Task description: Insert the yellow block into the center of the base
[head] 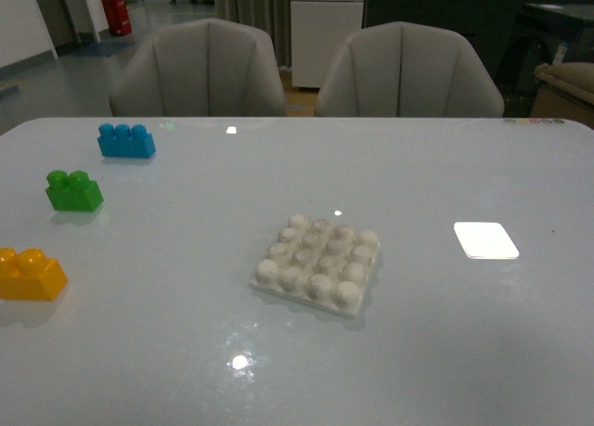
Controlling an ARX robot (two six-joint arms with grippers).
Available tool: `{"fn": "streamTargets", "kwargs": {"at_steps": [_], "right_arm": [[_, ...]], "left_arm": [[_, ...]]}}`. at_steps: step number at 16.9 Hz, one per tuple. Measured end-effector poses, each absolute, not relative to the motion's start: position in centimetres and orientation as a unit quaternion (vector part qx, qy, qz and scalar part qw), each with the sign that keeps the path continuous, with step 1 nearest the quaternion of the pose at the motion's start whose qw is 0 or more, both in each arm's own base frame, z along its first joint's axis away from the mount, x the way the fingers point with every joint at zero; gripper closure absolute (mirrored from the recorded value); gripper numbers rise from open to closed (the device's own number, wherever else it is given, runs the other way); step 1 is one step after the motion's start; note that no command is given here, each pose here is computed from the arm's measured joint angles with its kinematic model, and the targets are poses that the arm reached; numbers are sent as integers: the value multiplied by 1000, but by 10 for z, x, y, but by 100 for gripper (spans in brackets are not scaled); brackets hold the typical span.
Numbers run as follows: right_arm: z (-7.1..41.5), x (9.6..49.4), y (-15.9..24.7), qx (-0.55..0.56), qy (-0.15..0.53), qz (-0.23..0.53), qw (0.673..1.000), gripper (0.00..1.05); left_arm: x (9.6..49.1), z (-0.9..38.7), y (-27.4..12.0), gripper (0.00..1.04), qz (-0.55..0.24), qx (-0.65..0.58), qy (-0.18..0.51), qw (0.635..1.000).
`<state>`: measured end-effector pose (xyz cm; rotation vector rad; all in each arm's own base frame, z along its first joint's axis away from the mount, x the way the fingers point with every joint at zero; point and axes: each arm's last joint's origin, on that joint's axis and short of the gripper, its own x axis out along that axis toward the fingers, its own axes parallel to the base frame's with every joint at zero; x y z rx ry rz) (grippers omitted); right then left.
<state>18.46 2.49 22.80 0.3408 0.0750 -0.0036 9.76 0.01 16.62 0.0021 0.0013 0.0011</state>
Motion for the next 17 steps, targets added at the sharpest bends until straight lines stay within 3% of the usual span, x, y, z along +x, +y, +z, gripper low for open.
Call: {"fn": "streamTargets", "kwargs": {"at_steps": [3,7,17], "right_arm": [[206,166,30,31,6,-1,1000,54],[190,148,17,2,5,-3,1000,103],[169,121,0,3,-2,0,1000,103]], "left_arm": [[98,166,0,7,1,1,1,1000],[98,166,0,7,1,1,1,1000],[98,166,0,7,1,1,1,1000]]}}
